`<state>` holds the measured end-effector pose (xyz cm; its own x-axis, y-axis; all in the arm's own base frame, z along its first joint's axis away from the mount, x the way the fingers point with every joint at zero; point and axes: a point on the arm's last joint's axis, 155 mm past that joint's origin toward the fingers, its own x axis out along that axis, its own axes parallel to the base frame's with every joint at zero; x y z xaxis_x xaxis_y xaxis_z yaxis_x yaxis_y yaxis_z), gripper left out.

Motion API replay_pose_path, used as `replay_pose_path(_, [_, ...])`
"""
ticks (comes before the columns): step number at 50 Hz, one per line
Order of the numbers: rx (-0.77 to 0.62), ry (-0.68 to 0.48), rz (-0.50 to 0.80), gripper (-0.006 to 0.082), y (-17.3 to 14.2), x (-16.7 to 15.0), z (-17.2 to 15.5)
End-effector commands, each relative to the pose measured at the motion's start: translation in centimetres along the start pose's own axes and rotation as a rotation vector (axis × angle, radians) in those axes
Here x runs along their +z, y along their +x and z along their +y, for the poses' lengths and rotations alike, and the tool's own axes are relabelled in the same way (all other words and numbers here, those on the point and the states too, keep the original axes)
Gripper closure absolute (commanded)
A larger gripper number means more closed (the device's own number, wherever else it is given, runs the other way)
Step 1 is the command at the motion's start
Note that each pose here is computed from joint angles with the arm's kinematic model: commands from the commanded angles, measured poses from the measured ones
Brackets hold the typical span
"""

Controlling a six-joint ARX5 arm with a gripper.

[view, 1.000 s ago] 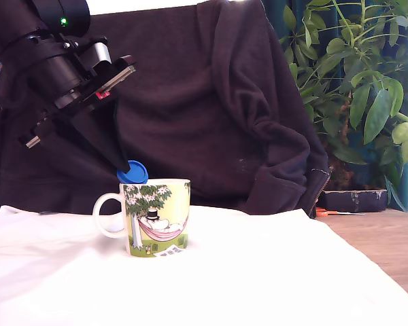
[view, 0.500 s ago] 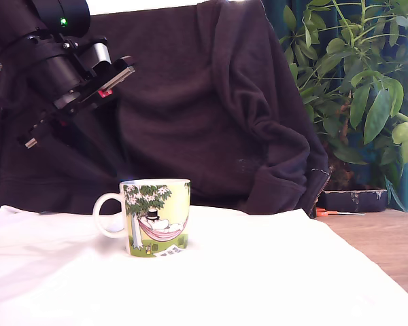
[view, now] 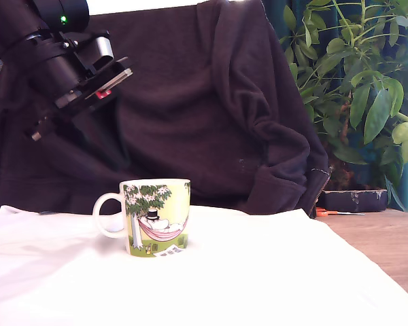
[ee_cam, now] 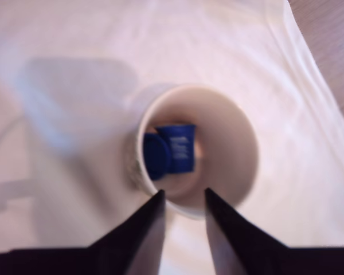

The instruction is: Pick the blue coffee capsule and place it inside the green coffee cup

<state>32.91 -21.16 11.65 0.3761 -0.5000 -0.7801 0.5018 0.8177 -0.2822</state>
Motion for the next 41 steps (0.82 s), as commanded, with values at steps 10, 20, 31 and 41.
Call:
replay_pose_path(10, [0.179, 0.05, -0.152, 0.0786, -6.1, 3.0, 3.7])
replay_pose_path(20, [0.265, 0.003, -0.21, 0.0786, -10.2, 3.0, 6.6])
replay_pose_path(31, [0.341, -0.053, -0.239, 0.0786, -13.6, 2.1, 9.1])
replay_pose_path(41, [0.382, -0.095, -0.262, 0.0786, -15.1, 1.8, 10.7])
